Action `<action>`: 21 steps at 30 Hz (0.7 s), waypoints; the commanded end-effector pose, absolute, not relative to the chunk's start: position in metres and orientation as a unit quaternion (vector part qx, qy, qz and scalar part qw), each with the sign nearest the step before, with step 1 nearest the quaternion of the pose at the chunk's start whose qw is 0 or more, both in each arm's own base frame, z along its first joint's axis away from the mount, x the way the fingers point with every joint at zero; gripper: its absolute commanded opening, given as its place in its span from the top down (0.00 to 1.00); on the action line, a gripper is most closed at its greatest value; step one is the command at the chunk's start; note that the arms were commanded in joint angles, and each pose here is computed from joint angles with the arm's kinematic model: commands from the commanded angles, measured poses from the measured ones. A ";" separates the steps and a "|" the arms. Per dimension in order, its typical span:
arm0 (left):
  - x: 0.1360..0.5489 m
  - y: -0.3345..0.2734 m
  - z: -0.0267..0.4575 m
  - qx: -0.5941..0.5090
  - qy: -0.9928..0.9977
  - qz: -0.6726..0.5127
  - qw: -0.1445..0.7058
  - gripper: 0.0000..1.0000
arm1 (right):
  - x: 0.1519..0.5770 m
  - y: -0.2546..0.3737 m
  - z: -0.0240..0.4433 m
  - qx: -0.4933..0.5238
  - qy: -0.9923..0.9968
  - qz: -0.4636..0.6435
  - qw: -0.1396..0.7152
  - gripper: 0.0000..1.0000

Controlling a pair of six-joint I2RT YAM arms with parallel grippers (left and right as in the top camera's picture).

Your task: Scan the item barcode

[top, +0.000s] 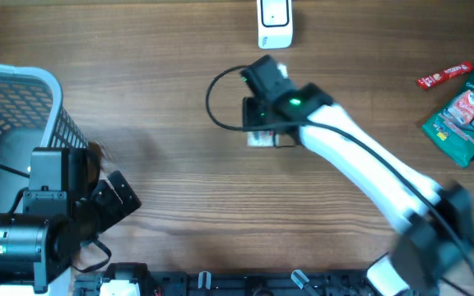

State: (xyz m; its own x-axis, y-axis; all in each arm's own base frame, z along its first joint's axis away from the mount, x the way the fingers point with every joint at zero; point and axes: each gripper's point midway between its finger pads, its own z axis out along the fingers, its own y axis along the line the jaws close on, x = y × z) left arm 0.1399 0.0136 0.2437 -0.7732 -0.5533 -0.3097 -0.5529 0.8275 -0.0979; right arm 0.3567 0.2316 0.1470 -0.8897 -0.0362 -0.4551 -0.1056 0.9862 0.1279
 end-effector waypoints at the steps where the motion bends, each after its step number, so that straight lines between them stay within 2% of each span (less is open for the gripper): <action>1: 0.140 0.012 0.245 -0.297 0.940 -0.005 0.166 0.00 | 0.360 0.188 0.260 0.004 0.920 0.047 0.390 0.55; 3: 0.140 0.012 0.245 -0.297 0.940 -0.005 0.166 0.00 | 0.365 0.153 0.289 0.060 0.891 -0.014 0.450 0.63; 5: 0.140 0.012 0.245 -0.297 0.940 -0.005 0.166 0.00 | 0.367 0.140 0.282 0.099 0.874 -0.054 0.472 0.63; 8: 0.140 0.012 0.245 -0.297 0.941 -0.005 0.166 0.00 | 0.365 0.150 0.241 0.110 0.855 -0.072 0.501 0.62; 9: 0.140 0.012 0.245 -0.297 0.940 -0.005 0.166 0.00 | 0.361 0.161 0.210 0.104 0.848 -0.063 0.516 0.59; 12: 0.140 0.012 0.245 -0.297 0.940 -0.005 0.166 0.00 | 0.357 0.171 0.158 0.110 0.830 -0.022 0.546 0.59; 14: 0.140 0.012 0.245 -0.297 0.940 -0.005 0.166 0.00 | 0.357 0.171 0.134 0.116 0.825 -0.012 0.554 0.55; 17: 0.140 0.012 0.245 -0.297 0.940 -0.005 0.166 0.00 | 0.363 0.177 0.096 0.093 0.837 -0.037 0.538 0.55; 21: 0.140 0.012 0.245 -0.297 0.940 -0.005 0.166 0.00 | 0.370 0.170 0.063 0.104 0.828 -0.083 0.545 0.43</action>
